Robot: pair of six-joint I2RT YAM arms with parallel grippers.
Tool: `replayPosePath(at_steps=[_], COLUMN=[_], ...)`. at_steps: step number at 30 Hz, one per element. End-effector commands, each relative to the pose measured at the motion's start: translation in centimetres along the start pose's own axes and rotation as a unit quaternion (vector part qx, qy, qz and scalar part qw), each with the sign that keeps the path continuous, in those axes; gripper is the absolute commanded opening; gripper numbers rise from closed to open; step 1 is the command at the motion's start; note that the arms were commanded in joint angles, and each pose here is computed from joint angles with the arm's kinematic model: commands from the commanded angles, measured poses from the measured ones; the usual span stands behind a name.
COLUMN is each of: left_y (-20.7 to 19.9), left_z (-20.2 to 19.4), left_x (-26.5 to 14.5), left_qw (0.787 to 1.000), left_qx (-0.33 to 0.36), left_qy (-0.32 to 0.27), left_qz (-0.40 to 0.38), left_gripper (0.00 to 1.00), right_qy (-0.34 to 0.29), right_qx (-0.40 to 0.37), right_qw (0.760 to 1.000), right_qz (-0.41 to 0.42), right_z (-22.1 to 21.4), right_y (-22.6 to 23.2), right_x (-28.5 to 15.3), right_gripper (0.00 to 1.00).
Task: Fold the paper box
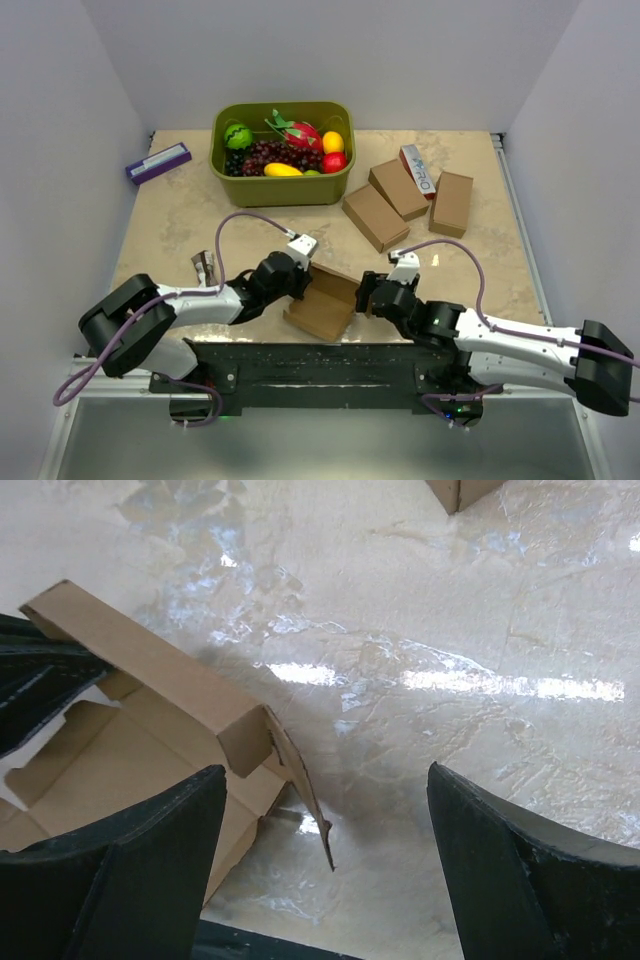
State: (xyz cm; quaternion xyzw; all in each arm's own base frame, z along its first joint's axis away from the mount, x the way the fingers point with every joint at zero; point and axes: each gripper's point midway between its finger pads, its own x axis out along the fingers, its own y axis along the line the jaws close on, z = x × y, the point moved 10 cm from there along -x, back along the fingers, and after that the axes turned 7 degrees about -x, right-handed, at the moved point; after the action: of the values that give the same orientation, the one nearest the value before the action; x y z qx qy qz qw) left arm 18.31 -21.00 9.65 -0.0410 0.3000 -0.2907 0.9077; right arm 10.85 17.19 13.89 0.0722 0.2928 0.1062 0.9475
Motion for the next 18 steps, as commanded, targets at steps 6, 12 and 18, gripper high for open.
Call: replayPosePath(at_steps=[6,12,18], left_y=[-0.1,0.5,1.8], left_z=[0.9,0.7,0.3], left_x=[-0.4,-0.3,0.2], left_qw=[1.000,1.000,0.995], left_qx=[0.001,0.013,0.025], left_qy=[-0.012,-0.017,-0.005], left_qz=[-0.010,0.015,0.098], left_gripper=[0.00,0.00,0.00], right_qy=[0.011,0.024,0.019], right_qx=[-0.020,-0.035,-0.033], right_qw=[1.000,0.999,0.999], right_qz=[0.021,0.017,0.016], right_z=[-0.6,-0.8,0.0], right_y=[0.9,1.3,1.3], right_x=[1.0,1.3,0.8], right_gripper=[0.61,0.00,0.00])
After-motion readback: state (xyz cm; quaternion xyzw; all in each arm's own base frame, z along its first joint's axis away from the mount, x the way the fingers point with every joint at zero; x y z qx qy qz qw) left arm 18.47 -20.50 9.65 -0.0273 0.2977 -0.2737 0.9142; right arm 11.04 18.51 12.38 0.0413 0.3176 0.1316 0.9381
